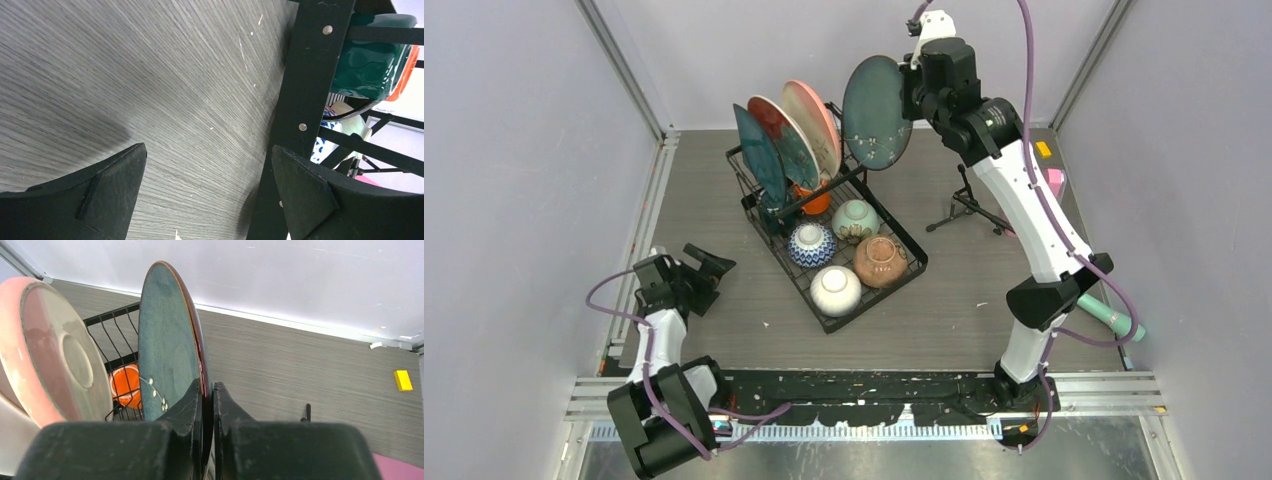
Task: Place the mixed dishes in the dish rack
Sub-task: Insert the plate into the dish rack.
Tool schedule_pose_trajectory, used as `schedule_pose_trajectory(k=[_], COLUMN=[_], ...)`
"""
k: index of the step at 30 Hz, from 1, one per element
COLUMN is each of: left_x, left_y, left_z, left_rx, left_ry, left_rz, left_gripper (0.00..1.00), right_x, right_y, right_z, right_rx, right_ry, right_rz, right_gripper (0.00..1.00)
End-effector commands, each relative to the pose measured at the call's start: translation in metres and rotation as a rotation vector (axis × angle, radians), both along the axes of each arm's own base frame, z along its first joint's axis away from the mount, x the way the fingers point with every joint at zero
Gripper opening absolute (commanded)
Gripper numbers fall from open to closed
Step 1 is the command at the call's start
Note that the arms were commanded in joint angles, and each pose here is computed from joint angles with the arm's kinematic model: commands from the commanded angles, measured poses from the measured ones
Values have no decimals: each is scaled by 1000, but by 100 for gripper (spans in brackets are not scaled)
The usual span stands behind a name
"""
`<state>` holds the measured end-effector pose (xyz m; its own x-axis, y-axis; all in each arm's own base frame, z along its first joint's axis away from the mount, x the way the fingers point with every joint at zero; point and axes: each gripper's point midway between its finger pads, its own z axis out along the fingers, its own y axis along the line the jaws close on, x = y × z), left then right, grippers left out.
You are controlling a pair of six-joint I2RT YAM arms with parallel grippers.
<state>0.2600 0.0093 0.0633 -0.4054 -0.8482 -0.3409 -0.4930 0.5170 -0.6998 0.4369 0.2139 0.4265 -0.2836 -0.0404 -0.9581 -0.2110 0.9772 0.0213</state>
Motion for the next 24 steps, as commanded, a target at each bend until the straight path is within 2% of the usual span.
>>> schedule_pose_trajectory(k=[1,6,12,22,24], left_x=[17,17,16,17,17], left_y=[3,5,5,4,4], left_z=[19,17,12,7,9], left_rx=[39,50,50,39,36], left_ry=[-73,-61,-43,-18,-22], left_rz=[-53,-51,-55,-71,-73], left_gripper=[100,100,100,100,100], right_x=[3,12,10,15,16], right_y=[10,36,82,113,116], right_z=[88,64,29,-12,-21], right_rx=[168,74,-169,-217,-230], right_ry=[-264,-244,-254,-192,-176], right_rz=[14,59,102,111,110], right_gripper=[0,0,1,1,5])
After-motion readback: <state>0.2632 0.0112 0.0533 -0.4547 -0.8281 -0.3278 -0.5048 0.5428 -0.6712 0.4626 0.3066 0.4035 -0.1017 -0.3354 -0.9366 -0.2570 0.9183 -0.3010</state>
